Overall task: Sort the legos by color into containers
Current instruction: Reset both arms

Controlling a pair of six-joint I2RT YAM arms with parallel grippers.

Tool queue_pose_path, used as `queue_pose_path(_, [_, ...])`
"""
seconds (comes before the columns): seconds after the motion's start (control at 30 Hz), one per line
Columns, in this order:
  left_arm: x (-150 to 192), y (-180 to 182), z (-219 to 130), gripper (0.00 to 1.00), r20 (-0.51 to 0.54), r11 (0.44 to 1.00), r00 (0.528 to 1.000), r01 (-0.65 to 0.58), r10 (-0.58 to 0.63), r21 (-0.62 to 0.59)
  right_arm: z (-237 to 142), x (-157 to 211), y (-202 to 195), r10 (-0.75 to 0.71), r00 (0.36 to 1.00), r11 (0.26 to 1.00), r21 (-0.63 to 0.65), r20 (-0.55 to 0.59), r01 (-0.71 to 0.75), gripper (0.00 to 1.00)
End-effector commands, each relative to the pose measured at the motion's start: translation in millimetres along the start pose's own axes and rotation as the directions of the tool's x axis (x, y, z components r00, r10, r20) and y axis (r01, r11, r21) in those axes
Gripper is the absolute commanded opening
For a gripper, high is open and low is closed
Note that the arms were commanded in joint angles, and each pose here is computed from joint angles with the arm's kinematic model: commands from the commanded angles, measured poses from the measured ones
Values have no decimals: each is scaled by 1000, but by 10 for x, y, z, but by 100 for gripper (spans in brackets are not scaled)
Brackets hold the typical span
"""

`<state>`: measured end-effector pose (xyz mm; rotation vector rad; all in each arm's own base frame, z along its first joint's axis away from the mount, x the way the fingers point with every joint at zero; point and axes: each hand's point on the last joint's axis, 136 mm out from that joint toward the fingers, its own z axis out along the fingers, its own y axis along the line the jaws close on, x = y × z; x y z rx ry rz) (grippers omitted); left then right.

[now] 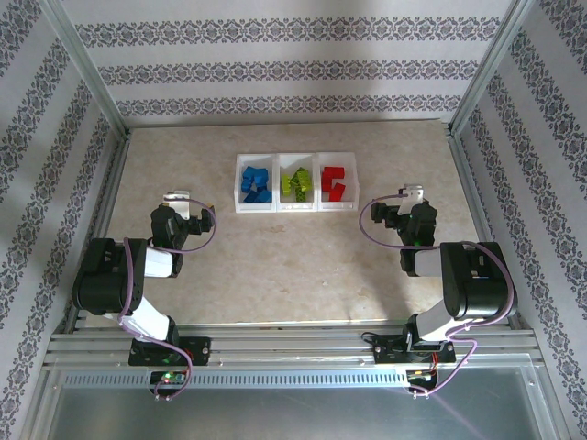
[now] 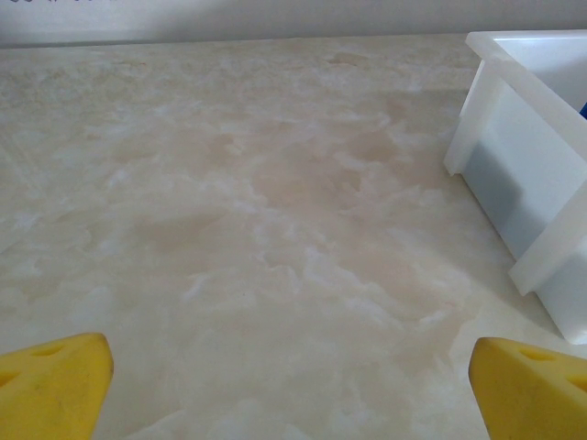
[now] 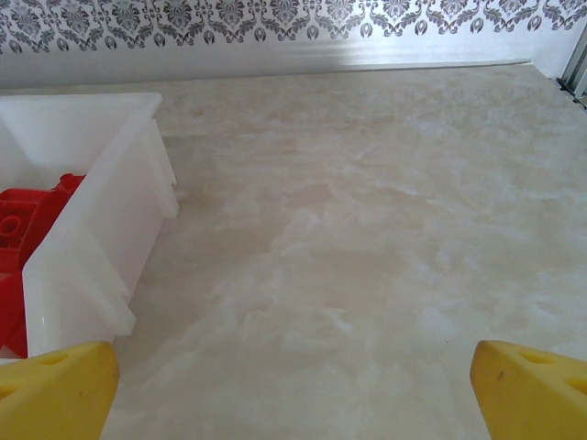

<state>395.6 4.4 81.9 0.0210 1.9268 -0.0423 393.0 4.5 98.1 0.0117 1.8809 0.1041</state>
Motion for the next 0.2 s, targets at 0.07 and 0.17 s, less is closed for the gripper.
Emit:
queue_pose_path(0.07, [-76,-8,21,100,20,1000,1000,13,-13,10,20,-102,33,-12,1000,1000,-11,26,12,98])
queue_pose_path(0.17, [-76,-11,18,100,21,1000,1000,13,-13,12,22,-110,34,-12,1000,1000,-11,28,12,99])
